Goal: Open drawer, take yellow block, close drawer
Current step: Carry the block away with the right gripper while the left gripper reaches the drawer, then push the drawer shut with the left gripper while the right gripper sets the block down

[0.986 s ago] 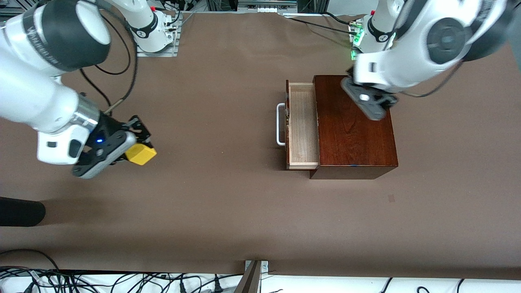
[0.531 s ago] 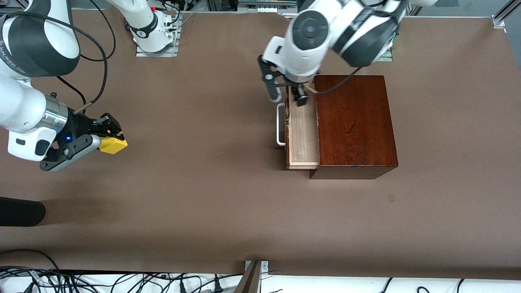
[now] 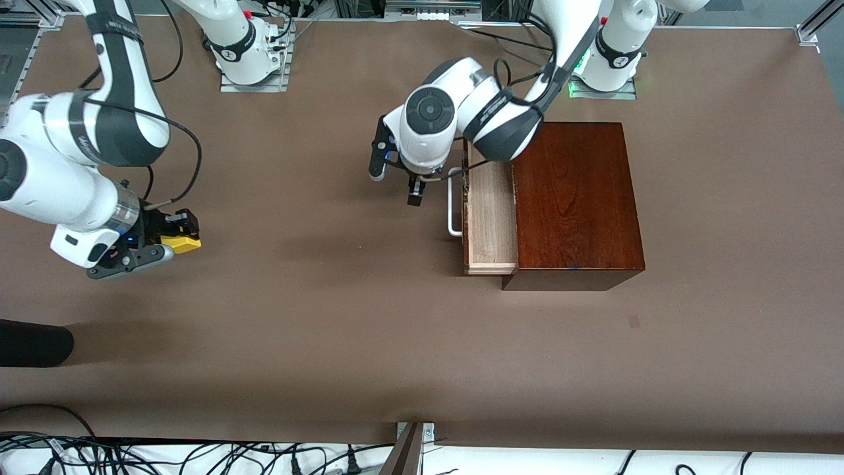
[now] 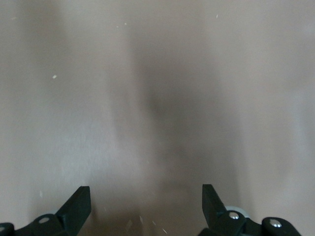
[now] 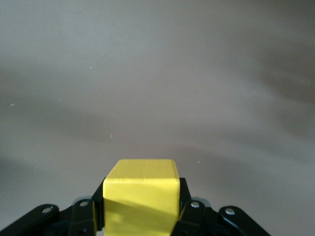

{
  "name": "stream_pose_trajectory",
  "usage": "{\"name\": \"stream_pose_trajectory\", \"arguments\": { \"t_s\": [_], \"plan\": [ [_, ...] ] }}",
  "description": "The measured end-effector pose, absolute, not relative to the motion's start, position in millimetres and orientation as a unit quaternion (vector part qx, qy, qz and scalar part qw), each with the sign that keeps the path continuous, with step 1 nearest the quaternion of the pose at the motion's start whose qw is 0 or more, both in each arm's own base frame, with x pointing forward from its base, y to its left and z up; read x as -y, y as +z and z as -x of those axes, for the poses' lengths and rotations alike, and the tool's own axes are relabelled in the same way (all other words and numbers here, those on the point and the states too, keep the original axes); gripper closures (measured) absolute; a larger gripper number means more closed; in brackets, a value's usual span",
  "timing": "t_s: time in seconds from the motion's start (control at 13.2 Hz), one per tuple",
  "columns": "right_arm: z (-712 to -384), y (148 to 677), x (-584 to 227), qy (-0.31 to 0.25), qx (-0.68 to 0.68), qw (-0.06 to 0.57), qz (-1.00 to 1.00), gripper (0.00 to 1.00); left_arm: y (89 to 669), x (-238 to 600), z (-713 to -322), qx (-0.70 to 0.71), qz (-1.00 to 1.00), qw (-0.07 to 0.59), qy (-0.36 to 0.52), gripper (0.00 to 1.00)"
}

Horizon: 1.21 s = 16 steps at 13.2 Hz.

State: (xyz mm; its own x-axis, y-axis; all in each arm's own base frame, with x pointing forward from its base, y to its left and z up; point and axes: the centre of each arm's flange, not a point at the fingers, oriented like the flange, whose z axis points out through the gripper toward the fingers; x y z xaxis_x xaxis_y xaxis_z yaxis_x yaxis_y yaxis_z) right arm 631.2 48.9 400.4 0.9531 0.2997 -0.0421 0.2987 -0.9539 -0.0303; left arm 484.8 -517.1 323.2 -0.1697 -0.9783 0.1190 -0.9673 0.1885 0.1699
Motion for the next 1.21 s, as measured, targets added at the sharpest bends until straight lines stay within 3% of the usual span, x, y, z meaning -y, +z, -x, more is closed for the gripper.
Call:
{"name": "stream_pose_trajectory", "arguments": {
  "t_s": [0.3, 1.21],
  "plan": [
    [-611, 335, -42, 0.012, 0.14, 0.007, 0.99, 0.44, 280, 506, -490, 0.777, -0.621, 0.075, -0.064, 0.0],
    [-564, 221, -73, -0.004, 0.036, 0.005, 0.999, 0.44, 282, 449, -508, 0.747, -0.642, 0.03, -0.17, 0.0]
  ]
}}
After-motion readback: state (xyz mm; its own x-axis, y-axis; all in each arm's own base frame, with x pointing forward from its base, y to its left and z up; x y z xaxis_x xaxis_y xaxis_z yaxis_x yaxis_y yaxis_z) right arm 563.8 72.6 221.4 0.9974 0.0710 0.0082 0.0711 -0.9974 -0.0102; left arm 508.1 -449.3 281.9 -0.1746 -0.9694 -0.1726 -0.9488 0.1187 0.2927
